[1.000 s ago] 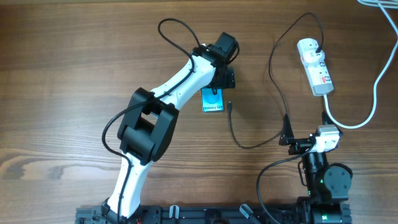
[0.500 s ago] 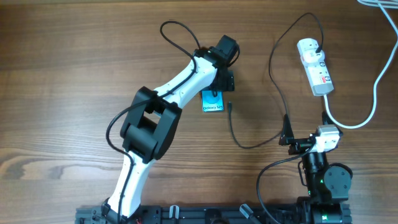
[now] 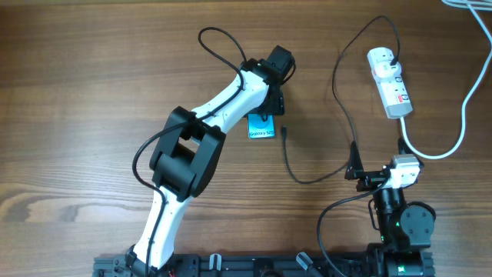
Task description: Plug charger to phone and switch on socket
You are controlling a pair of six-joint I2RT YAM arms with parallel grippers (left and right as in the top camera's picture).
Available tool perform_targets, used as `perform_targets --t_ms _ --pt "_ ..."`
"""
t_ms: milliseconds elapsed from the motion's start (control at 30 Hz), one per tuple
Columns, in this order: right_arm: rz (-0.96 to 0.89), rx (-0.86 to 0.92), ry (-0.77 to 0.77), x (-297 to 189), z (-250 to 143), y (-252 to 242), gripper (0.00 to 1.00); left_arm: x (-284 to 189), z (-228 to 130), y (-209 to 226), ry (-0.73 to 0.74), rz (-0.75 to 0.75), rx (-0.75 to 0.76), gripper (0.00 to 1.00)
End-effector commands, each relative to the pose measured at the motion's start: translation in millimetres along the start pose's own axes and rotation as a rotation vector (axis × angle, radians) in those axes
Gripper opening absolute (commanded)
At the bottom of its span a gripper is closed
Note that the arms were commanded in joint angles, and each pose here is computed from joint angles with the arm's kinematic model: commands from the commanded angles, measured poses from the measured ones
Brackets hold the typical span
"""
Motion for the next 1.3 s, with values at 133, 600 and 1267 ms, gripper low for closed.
perform_targets --t_ms 133,600,1267 --pt "-0.015 0.020 0.000 0 0 -2 1.00 15 -8 8 0.036 0.049 0.000 0.75" --pt "-0.015 0.020 0.000 0 0 -2 1.00 -16 1 1 0.002 -0.017 -0.010 0.70" --pt "-0.015 0.019 0.000 0 0 -2 1.00 -46 2 1 0.028 -0.083 -0.026 0.71"
Point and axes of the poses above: each gripper's point midway between its finger pads, its own x axis out along the fingers, its own y axis along the line the jaws close on, z = x × y, the point moved 4 cm from there along -x, back along the fingers, and after that the axes turned 14 degrees about -x, right-handed, at the moved point
